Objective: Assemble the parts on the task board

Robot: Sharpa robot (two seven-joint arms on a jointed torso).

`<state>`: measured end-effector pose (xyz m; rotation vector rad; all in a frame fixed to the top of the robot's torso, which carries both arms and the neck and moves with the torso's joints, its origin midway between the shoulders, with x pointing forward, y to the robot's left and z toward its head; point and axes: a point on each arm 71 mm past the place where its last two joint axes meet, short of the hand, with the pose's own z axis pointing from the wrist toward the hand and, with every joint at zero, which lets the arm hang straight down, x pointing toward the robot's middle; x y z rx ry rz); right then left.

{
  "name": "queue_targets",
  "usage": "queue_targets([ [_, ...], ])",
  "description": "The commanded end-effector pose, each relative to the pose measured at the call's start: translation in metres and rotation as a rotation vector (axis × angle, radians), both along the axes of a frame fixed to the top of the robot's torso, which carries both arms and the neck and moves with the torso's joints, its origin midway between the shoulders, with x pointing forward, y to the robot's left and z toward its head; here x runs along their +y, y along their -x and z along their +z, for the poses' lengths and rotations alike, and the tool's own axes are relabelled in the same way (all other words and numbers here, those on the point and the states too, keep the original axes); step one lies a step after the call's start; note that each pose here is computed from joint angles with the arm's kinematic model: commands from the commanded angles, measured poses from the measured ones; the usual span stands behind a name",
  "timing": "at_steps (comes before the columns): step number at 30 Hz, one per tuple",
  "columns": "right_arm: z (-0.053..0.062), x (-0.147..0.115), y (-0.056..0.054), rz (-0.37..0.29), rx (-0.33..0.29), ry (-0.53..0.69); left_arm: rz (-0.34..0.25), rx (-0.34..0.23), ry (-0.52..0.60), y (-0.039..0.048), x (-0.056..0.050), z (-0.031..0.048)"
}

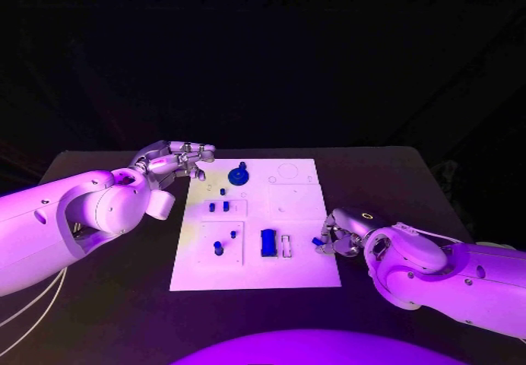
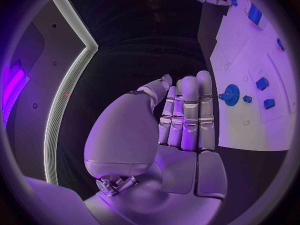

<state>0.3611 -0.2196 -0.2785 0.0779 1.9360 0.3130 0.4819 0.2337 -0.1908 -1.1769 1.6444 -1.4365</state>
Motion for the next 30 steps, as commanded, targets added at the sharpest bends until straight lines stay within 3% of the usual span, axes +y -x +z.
queue_targets([
  [1,-0.012,-0.003,0.005,0.004,0.062,0.078,-0.018,-0.001,0.012,0.0008,-0.002,0.0010],
  [9,-0.008,-0.003,0.007,-0.062,0.093,-0.018,-0.017,0.001,0.011,0.0007,-0.002,0.0009],
  [16,0.005,0.003,0.003,-0.141,0.108,-0.180,-0.018,0.001,0.011,0.0008,-0.002,0.0009],
  [24,0.011,0.022,0.004,-0.161,0.111,-0.310,-0.020,0.001,0.012,0.0009,-0.003,0.0009],
  [30,0.010,0.031,0.003,-0.165,0.138,-0.352,-0.021,0.001,0.013,0.0010,-0.003,0.0011],
])
